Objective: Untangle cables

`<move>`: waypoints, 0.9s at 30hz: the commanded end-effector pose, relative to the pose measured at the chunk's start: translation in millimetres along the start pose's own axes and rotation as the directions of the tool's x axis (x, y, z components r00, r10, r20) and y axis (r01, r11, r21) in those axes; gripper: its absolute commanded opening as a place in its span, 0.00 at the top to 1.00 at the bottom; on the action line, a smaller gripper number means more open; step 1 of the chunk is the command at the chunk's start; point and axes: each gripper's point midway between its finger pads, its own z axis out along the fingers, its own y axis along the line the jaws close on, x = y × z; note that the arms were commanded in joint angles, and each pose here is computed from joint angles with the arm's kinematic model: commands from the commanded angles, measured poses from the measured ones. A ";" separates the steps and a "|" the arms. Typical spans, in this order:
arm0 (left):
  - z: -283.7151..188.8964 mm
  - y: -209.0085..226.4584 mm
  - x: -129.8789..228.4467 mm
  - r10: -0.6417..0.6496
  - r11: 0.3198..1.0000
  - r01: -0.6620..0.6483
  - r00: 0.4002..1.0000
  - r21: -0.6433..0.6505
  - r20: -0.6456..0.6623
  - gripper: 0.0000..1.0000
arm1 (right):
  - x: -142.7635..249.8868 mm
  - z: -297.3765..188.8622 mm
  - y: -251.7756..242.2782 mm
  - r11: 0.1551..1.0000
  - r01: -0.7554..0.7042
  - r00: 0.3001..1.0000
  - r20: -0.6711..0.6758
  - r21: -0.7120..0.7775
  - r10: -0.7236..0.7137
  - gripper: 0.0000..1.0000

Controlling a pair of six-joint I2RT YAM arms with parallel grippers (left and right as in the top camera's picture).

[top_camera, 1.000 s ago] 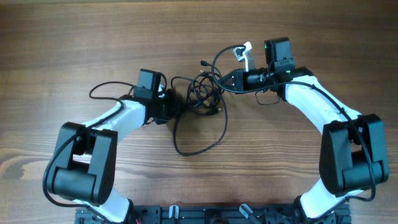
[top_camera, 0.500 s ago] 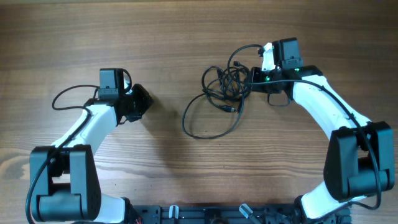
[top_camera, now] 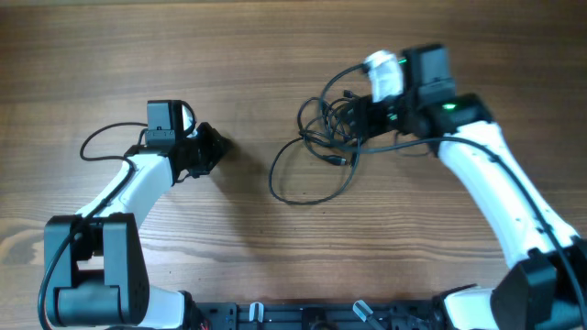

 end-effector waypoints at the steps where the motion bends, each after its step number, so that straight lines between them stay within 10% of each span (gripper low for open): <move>1: -2.8 -2.1 1.1 0.017 1.000 -0.017 1.000 0.016 -0.002 0.76 | 25.3 44.9 16.4 0.973 0.232 0.966 -0.116 0.010 -0.229 0.42; 11: -2.8 -2.1 1.1 0.017 1.000 -0.017 1.000 0.016 -0.002 0.75 | 49.0 126.0 -10.7 0.905 0.379 0.911 -0.248 0.192 -0.329 0.34; 12: -2.7 -2.2 1.4 0.017 1.000 -0.017 1.000 0.016 -0.003 0.75 | 49.5 126.7 -7.8 0.912 0.369 0.915 -0.243 0.177 -0.323 0.42; 14: -2.7 -2.3 1.3 0.017 1.000 -0.017 1.000 0.017 -0.003 0.76 | 46.1 125.7 1.6 0.932 0.334 0.929 -0.217 0.142 -0.300 0.96; 18: -2.8 -4.3 2.4 0.019 0.999 -0.019 1.000 0.027 -0.010 0.84 | -12.2 80.6 71.0 0.961 0.257 0.966 0.000 -0.097 -0.258 0.96; 21: -9.7 -45.4 19.6 0.241 0.940 -0.213 0.968 0.266 -0.075 0.71 | -58.0 29.4 109.5 0.966 0.129 0.982 0.162 -0.226 -0.094 0.96; 24: -35.8 -90.3 49.5 0.497 0.725 -0.374 0.865 0.578 -0.064 0.46 | -71.2 4.7 133.4 0.932 0.053 0.982 0.189 -0.359 0.017 0.96; 27: -42.4 -96.4 56.0 0.534 0.675 -0.386 0.844 0.629 -0.056 0.34 | -69.4 -0.8 148.0 0.890 -0.007 0.986 0.143 -0.456 0.081 0.96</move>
